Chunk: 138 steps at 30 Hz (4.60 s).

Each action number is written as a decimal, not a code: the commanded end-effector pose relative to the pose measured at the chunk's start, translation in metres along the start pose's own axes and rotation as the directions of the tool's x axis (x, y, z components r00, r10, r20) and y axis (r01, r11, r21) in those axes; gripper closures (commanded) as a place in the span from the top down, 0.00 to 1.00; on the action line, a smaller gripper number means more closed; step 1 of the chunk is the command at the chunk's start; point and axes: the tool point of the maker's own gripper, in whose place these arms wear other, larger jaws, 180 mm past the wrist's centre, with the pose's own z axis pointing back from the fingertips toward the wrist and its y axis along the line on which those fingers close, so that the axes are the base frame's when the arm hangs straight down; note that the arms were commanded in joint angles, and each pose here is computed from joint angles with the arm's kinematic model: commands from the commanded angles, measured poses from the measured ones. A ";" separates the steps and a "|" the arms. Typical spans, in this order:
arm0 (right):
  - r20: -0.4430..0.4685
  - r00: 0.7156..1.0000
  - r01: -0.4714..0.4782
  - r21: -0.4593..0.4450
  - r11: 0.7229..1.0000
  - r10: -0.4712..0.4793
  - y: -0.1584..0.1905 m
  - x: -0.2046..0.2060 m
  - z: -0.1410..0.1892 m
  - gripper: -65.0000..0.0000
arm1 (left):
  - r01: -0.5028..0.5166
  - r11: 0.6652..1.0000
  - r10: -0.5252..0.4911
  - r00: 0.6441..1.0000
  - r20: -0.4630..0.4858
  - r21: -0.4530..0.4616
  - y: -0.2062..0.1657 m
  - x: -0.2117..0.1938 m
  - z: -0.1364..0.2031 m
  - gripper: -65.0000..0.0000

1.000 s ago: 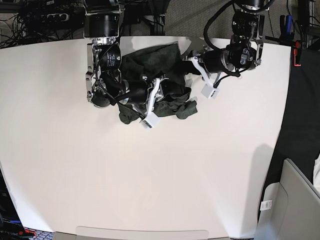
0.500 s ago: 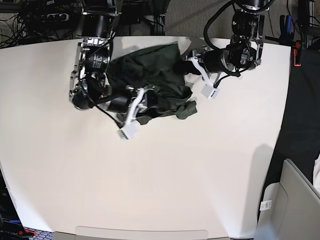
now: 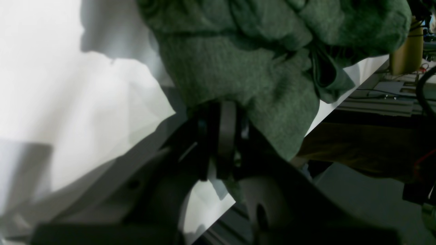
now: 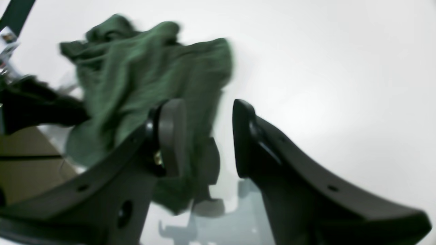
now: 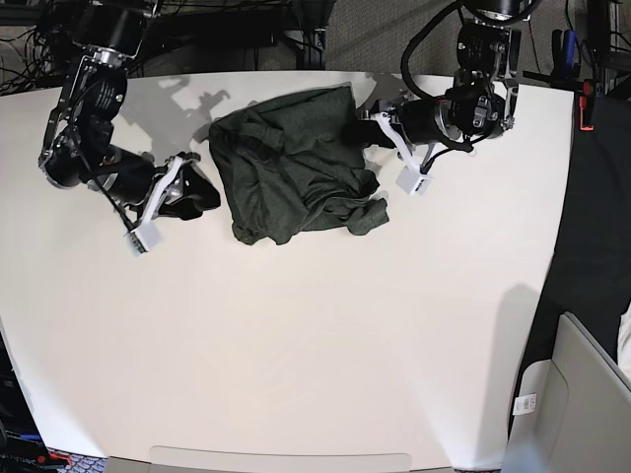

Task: Fold the T-shirt properly

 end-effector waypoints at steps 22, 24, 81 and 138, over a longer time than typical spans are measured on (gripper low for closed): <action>-0.100 0.989 -0.098 0.123 0.988 0.111 0.063 -0.016 -0.050 0.12 | 0.010 1.000 -0.010 1.000 0.003 0.008 0.001 0.002 0.003 0.04; -0.105 0.986 -0.110 0.148 0.983 0.127 0.071 -0.017 -0.053 0.06 | 0.010 1.000 -0.010 1.000 0.003 0.008 0.001 0.002 0.003 0.04; -0.056 0.957 -0.277 0.132 0.952 0.286 0.073 0.018 -0.060 0.66 | -0.004 1.000 0.004 1.000 0.010 0.014 0.003 -0.003 0.003 0.04; -0.215 0.794 -0.456 0.410 0.790 0.569 0.157 -0.034 -0.099 0.45 | -0.002 0.999 -0.003 0.995 0.098 0.055 0.014 0.021 0.026 0.04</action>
